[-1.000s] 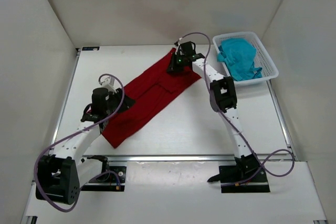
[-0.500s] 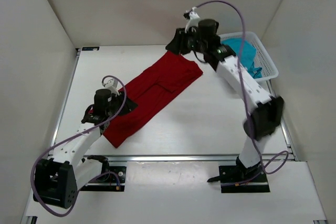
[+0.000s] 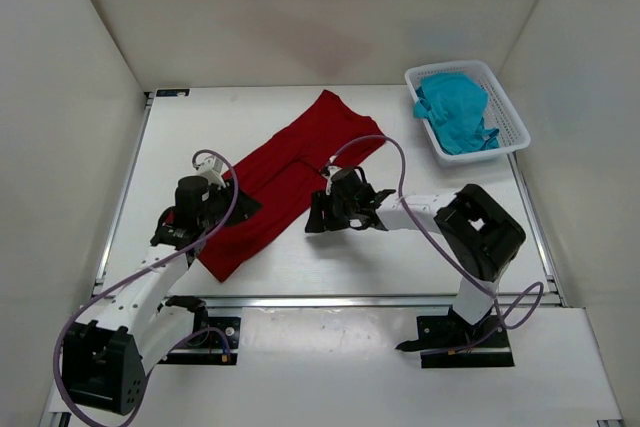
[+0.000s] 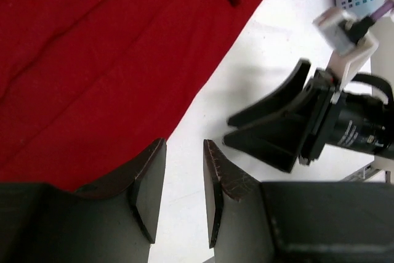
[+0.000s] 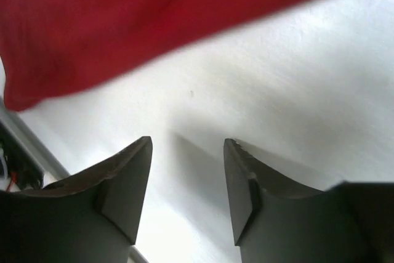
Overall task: Fold and stack the t-shirts
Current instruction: Rotate the tshirt 90 degrees
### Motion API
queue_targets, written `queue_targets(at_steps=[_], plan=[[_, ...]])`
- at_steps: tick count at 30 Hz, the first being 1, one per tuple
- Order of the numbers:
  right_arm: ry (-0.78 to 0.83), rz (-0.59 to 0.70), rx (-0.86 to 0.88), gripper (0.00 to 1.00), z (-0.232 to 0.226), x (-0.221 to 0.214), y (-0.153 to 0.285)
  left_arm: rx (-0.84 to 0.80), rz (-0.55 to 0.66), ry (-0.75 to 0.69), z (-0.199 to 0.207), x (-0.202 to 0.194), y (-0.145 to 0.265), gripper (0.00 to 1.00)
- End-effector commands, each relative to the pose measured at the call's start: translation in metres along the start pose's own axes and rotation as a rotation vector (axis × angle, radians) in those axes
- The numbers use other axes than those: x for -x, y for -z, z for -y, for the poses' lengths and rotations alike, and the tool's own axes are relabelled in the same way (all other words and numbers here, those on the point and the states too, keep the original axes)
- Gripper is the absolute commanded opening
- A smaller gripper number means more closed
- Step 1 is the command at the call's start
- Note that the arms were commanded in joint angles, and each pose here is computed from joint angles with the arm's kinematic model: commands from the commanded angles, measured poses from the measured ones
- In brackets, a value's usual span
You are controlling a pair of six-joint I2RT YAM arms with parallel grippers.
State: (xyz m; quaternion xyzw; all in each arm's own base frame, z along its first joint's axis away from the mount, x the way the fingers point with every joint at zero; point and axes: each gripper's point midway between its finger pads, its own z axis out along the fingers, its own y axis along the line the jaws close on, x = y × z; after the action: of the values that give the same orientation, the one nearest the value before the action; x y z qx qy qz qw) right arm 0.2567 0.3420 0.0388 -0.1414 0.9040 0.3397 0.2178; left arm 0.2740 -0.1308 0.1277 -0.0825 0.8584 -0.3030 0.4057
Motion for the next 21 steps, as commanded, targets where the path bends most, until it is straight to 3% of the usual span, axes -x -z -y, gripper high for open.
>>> queue_targets(at_steps=[1,4,7,9,11,13,19,20,21], plan=[[-0.034,0.177,0.022,0.50,-0.018,0.049,-0.011,-0.035,-0.009,-0.003,0.006,-0.007,0.004,0.41],[-0.052,0.153,-0.075,0.50,-0.003,0.041,-0.037,-0.032,-0.015,0.008,0.003,-0.011,0.004,0.41],[-0.050,0.149,-0.140,0.45,0.001,0.045,-0.056,-0.022,-0.006,0.004,0.002,-0.010,0.003,0.40],[-0.041,0.127,-0.141,0.35,-0.003,0.046,-0.068,-0.017,-0.017,-0.002,0.001,-0.013,0.001,0.42],[-0.063,0.102,-0.142,0.12,0.006,0.041,-0.068,-0.003,-0.016,-0.008,-0.003,-0.012,0.001,0.41],[-0.090,0.124,-0.096,0.01,0.008,0.046,-0.058,-0.003,-0.019,-0.005,-0.002,-0.011,0.000,0.41],[-0.145,0.119,-0.053,0.00,0.071,0.039,0.020,0.024,-0.040,-0.039,-0.005,-0.020,-0.008,0.42],[-0.143,0.113,-0.044,0.03,0.074,0.039,0.030,0.030,-0.059,-0.033,-0.007,-0.026,-0.010,0.41],[-0.131,0.106,-0.037,0.14,0.082,0.042,0.042,0.030,-0.070,-0.043,-0.007,-0.031,-0.012,0.41]])
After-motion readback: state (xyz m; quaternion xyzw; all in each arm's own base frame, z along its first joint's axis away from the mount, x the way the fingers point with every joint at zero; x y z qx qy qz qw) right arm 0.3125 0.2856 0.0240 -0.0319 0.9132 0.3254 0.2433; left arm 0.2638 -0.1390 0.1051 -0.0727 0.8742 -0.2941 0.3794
